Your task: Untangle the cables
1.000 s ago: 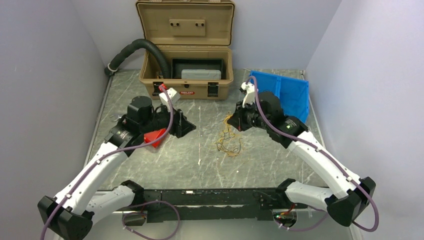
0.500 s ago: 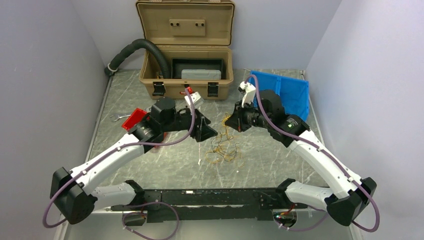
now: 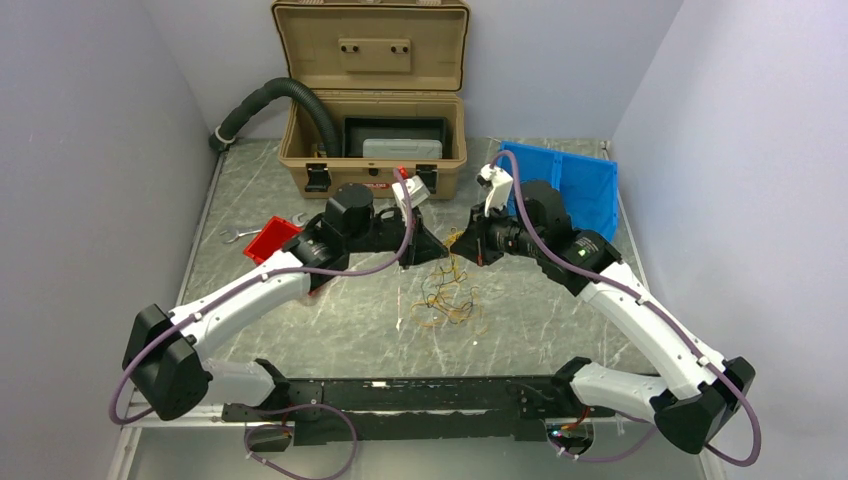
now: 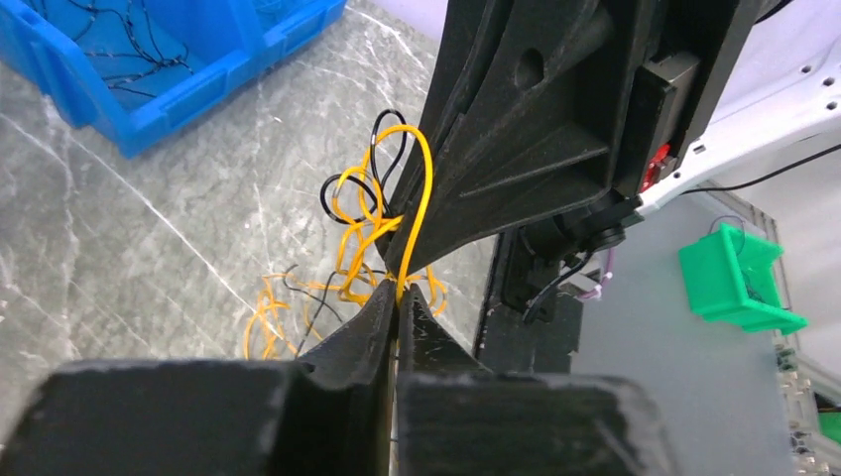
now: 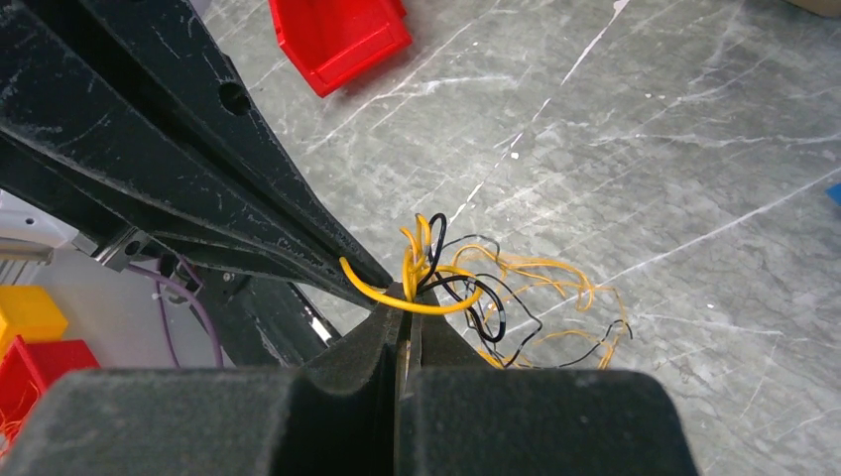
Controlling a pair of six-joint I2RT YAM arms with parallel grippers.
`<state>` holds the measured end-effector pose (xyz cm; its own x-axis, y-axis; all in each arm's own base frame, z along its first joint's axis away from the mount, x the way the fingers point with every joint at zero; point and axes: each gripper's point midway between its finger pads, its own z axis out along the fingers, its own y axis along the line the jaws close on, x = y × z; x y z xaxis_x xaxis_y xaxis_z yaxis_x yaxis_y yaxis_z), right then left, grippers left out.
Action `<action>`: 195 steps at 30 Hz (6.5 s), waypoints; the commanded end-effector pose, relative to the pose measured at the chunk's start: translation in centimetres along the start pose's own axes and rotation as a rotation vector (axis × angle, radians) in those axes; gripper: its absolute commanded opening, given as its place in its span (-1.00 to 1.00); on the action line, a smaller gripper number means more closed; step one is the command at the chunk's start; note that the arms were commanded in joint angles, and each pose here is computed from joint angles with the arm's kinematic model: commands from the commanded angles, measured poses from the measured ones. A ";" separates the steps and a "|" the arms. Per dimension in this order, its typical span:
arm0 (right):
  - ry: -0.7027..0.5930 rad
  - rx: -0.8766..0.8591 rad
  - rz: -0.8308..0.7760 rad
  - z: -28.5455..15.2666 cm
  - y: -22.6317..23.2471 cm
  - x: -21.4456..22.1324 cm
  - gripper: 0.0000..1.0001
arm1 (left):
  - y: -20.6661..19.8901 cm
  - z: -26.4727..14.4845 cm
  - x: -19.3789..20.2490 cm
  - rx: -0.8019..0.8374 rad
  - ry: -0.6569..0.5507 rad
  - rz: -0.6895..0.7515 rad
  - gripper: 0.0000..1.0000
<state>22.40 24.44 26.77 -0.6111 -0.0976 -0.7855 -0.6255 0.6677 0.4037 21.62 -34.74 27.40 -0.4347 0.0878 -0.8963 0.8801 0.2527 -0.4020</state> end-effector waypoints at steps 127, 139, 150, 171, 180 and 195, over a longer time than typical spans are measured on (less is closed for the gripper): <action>-0.561 -0.262 -0.401 -5.5 4.3 -2.8 -0.57 | -4.6 -1.8 -5.0 -0.027 0.082 0.389 -1.00; -0.542 0.233 -0.096 -5.5 -5.0 -2.3 -1.00 | 0.1 -3.4 -6.1 -0.320 0.058 0.257 -1.00; -0.636 0.754 0.177 -12.2 -12.9 -0.3 -1.00 | 6.5 -7.8 -5.1 -0.555 0.000 0.050 -1.00; -0.526 -0.242 -0.440 -6.5 4.2 -1.8 0.51 | -3.1 -3.9 -4.3 -0.028 0.092 0.290 -1.00; -0.525 -0.346 -0.523 -6.5 6.0 -1.9 0.43 | -5.9 -3.9 -4.2 0.106 0.114 0.333 -1.00; -0.533 -0.364 -0.565 -6.9 6.5 -2.2 0.62 | -9.1 -5.4 -3.6 0.245 0.135 0.409 -1.00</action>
<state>17.52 23.77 31.17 -0.0167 0.0212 -0.9996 -0.9211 0.3887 0.0236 15.83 -32.55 32.51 -0.1464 0.3047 -0.9411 0.9891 0.0323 -0.1434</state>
